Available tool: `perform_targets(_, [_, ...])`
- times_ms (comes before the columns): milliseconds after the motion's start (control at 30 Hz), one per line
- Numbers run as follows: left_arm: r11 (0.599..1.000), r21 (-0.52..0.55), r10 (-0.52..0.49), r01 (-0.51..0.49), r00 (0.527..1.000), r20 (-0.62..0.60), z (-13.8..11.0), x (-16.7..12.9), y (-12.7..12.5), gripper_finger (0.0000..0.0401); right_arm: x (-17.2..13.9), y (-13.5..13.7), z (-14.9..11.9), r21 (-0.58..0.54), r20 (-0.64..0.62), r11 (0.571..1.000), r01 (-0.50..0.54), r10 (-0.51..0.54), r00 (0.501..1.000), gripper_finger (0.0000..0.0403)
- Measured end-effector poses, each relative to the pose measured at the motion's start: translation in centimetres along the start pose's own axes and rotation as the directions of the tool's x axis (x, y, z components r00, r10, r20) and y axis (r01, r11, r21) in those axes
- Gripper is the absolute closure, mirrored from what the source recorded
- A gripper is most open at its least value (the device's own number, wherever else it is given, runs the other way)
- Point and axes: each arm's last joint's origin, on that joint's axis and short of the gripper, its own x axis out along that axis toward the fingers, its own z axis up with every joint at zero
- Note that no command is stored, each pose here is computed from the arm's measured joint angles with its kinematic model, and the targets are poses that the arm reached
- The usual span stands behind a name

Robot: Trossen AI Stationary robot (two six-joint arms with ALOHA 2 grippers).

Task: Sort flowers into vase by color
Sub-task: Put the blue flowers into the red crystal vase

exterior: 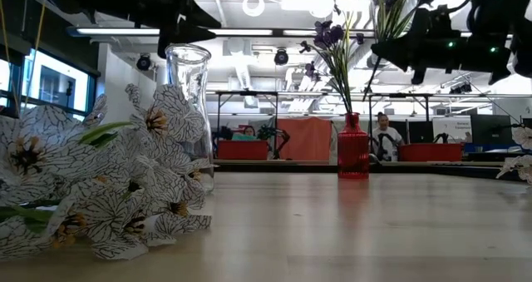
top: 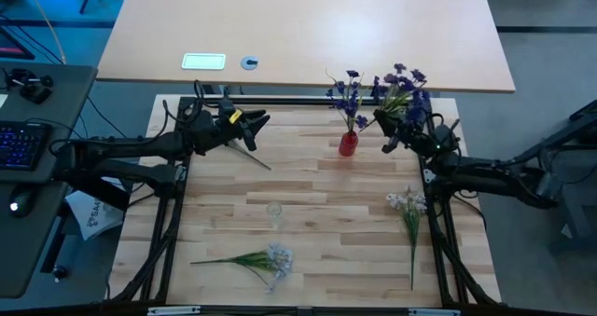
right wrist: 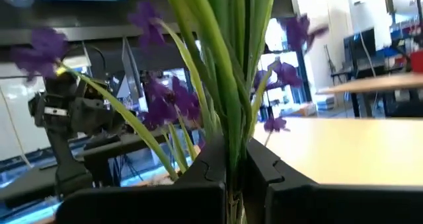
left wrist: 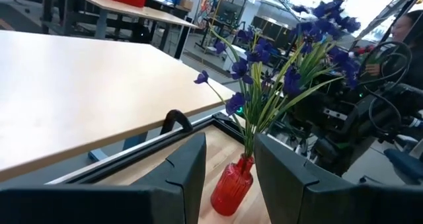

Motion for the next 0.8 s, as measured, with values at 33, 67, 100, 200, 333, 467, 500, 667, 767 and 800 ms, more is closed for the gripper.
perform_targets(33, [1.0,0.001,0.002,-0.002,1.0,-0.004,0.0,0.0,0.0,0.0287,0.1,0.0,-0.2,0.013,-0.015,1.0,-0.001,0.001,1.0,0.0402])
perform_targets(67, [1.0,0.002,0.004,-0.004,1.0,-0.008,-0.1,0.0,0.0,0.0287,0.3,0.0,-0.4,0.018,-0.031,1.0,-0.002,0.003,1.0,0.0402])
perform_targets(100, [1.0,0.003,0.005,-0.005,1.0,-0.01,-0.1,0.0,0.0,0.0287,0.5,0.1,-0.6,0.018,-0.045,1.0,-0.009,0.01,0.999,0.0402])
perform_targets(200, [1.0,0.004,0.005,-0.005,1.0,-0.01,-0.1,0.0,0.0,0.0287,1.3,0.5,-0.6,-0.012,-0.057,0.999,-0.032,0.031,0.998,0.0402])
perform_targets(333, [1.0,0.003,0.004,-0.004,1.0,-0.011,-0.1,0.0,0.0,0.0287,2.2,0.7,-0.1,-0.04,-0.048,0.998,-0.045,0.043,0.998,0.0402])
perform_targets(467, [1.0,0.003,0.004,-0.004,1.0,-0.012,-0.1,0.0,0.0,0.0287,2.7,0.5,-0.6,-0.058,-0.099,0.997,-0.041,0.035,0.994,0.0402])
perform_targets(500, [1.0,0.003,0.004,-0.004,1.0,-0.012,-0.1,0.0,0.0,0.0287,2.7,0.5,-0.7,-0.059,-0.11,0.998,-0.039,0.033,0.993,0.0402])
perform_targets(667, [1.0,0.017,0.008,-0.007,1.0,-0.023,-0.2,0.0,0.1,0.0287,2.9,0.3,-1.4,-0.052,-0.152,0.998,-0.033,0.024,0.988,0.0402])
perform_targets(767, [0.999,0.05,0.01,-0.008,0.999,-0.031,-0.3,0.0,0.1,0.0287,2.9,0.2,-1.9,-0.051,-0.19,0.998,-0.027,0.017,0.982,0.0402])
perform_targets(800, [0.998,0.055,0.009,-0.008,0.999,-0.031,-0.3,0.0,0.1,0.0287,2.9,0.2,-2.1,-0.05,-0.204,0.998,-0.025,0.014,0.979,0.0399])
